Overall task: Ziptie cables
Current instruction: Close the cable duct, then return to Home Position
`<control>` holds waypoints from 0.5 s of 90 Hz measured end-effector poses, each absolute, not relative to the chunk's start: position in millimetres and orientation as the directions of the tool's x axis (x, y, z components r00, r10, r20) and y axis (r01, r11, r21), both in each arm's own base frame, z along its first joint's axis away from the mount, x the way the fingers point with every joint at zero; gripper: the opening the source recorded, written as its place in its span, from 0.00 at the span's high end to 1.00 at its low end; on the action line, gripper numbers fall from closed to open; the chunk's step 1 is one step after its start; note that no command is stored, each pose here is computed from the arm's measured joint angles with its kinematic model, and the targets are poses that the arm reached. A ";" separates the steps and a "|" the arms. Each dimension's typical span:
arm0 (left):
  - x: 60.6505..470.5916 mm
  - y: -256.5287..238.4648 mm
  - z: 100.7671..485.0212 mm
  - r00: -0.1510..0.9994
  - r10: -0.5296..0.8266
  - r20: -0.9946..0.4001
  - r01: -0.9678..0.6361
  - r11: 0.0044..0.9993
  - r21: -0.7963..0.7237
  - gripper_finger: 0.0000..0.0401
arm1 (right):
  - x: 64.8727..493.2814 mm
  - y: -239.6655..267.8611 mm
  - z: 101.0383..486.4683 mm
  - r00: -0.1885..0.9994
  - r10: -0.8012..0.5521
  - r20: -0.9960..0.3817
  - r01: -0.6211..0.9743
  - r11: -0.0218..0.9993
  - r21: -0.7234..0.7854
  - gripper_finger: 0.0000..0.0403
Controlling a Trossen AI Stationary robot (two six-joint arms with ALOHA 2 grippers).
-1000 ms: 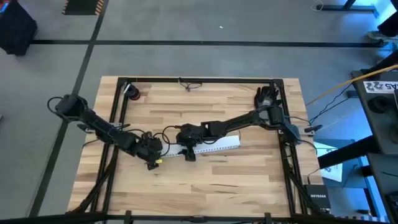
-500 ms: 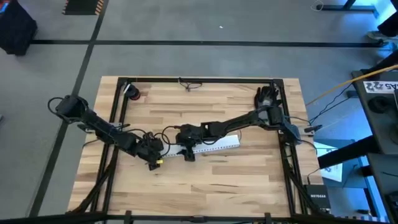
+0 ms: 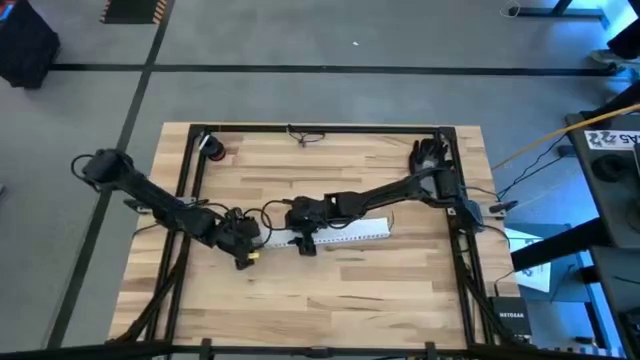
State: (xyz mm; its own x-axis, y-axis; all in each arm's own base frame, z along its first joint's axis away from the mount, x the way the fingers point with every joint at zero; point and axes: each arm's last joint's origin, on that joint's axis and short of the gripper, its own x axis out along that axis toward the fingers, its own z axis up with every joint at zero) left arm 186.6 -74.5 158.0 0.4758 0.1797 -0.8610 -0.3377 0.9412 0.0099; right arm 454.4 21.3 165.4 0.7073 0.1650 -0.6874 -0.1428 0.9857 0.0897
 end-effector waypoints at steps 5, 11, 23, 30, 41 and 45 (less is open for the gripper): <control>183.6 -73.1 163.2 0.476 0.179 -0.861 -0.341 0.940 0.007 0.35 | 450.8 17.1 177.7 0.712 0.158 -0.684 -0.145 0.986 0.077 0.33; 180.2 -71.6 169.0 0.482 0.175 -0.858 -0.350 0.937 -0.005 0.35 | 443.8 10.2 190.4 0.701 0.137 -0.700 -0.129 0.990 0.064 0.33; 174.4 -68.3 179.3 0.511 0.162 -0.844 -0.386 0.920 -0.058 0.35 | 419.8 -6.1 222.3 0.650 0.074 -0.756 -0.076 0.997 0.031 0.33; 171.1 -66.4 184.8 0.530 0.153 -0.834 -0.417 0.904 -0.098 0.35 | 398.0 -13.3 244.1 0.596 0.011 -0.803 -0.039 0.999 -0.015 0.33; 170.7 -63.2 199.0 0.581 0.144 -0.801 -0.428 0.891 -0.150 0.35 | 365.1 -13.6 277.7 0.586 -0.037 -0.809 -0.043 0.996 -0.076 0.33; 171.7 -61.4 205.4 0.604 0.147 -0.783 -0.428 0.889 -0.162 0.35 | 352.8 -12.4 288.2 0.614 -0.037 -0.789 -0.042 0.996 -0.079 0.33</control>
